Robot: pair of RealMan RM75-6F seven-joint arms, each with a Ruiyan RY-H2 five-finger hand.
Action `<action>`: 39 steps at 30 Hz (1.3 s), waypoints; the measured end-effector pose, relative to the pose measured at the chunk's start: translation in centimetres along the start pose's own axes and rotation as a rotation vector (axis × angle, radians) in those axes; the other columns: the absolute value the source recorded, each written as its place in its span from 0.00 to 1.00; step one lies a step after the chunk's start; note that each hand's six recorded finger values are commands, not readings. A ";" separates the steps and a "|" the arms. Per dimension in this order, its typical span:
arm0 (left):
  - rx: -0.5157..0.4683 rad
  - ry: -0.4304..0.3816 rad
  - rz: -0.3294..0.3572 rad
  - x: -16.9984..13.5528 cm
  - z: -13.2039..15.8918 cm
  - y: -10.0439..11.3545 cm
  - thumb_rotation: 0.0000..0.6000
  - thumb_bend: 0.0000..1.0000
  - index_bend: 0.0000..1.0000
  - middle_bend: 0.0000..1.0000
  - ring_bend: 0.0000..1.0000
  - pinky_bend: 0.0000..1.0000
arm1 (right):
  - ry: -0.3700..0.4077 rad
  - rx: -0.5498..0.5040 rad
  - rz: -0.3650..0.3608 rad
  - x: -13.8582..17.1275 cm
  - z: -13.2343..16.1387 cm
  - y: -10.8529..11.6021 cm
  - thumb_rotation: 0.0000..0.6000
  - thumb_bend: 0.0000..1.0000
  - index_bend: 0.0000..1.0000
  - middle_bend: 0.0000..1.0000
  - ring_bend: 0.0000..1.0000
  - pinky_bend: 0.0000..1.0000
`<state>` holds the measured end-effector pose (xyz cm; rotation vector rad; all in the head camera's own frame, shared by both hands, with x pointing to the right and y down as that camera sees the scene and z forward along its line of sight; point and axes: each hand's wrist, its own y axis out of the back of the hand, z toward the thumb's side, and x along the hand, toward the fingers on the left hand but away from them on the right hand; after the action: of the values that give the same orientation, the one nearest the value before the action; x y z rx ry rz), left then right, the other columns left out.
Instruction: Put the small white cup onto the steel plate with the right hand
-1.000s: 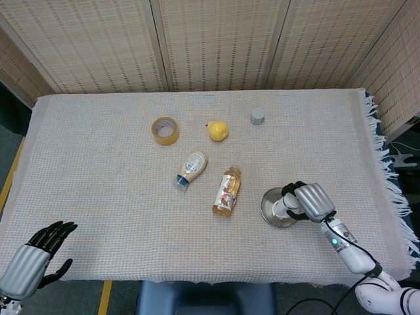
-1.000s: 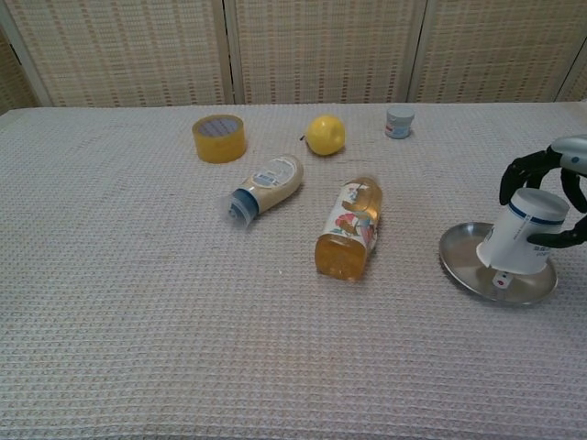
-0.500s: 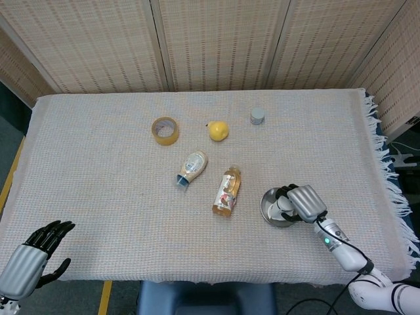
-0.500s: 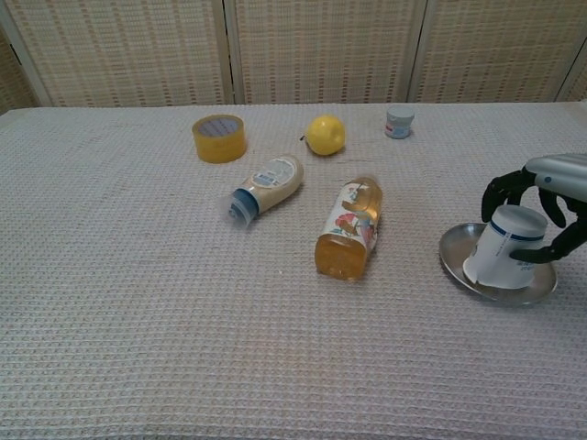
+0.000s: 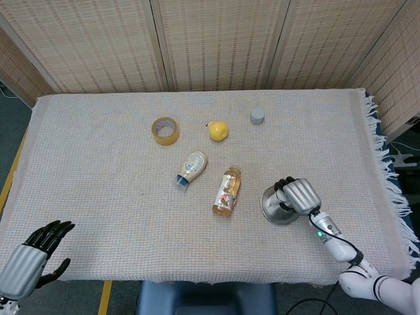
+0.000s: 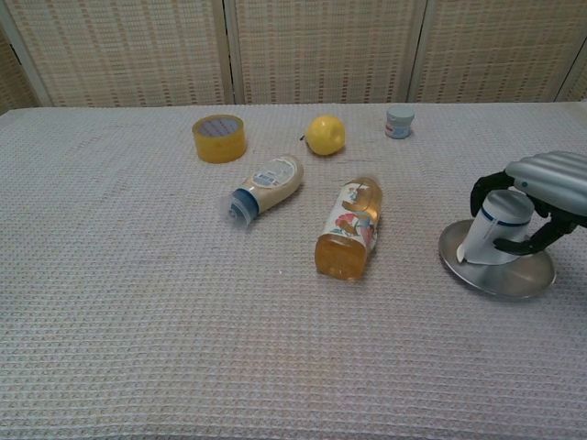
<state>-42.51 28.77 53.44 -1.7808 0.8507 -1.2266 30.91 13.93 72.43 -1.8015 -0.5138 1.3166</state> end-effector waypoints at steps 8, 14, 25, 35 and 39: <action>0.001 0.002 -0.003 0.0 0.0 -0.1 1.00 0.33 0.12 0.13 0.12 0.25 | 0.024 -0.067 -0.004 0.0 0.7 -0.5 1.00 0.17 0.53 0.46 0.36 0.62; 0.002 0.003 -0.008 0.0 0.0 -0.1 1.00 0.33 0.12 0.13 0.12 0.25 | 0.083 -0.262 0.107 1.6 2.7 -0.9 1.00 0.17 0.53 0.46 0.36 0.62; -0.001 0.006 -0.009 0.1 -0.1 -0.1 1.00 0.33 0.12 0.14 0.12 0.25 | 0.036 -0.184 0.108 1.3 1.0 -0.6 1.00 0.17 0.53 0.46 0.36 0.62; -0.001 0.007 -0.010 0.1 -0.1 -0.2 1.00 0.33 0.12 0.13 0.12 0.25 | -0.001 -0.128 0.034 0.5 -0.2 -0.6 1.00 0.17 0.53 0.46 0.36 0.62; 0.002 0.004 -0.012 0.0 0.0 -0.2 1.00 0.33 0.12 0.13 0.12 0.25 | 0.033 -0.201 0.073 1.1 0.9 -0.7 1.00 0.17 0.53 0.46 0.36 0.62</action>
<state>-42.50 28.82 53.60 -1.7853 0.8419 -1.2385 30.59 15.53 72.25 -2.0196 -0.5844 1.3213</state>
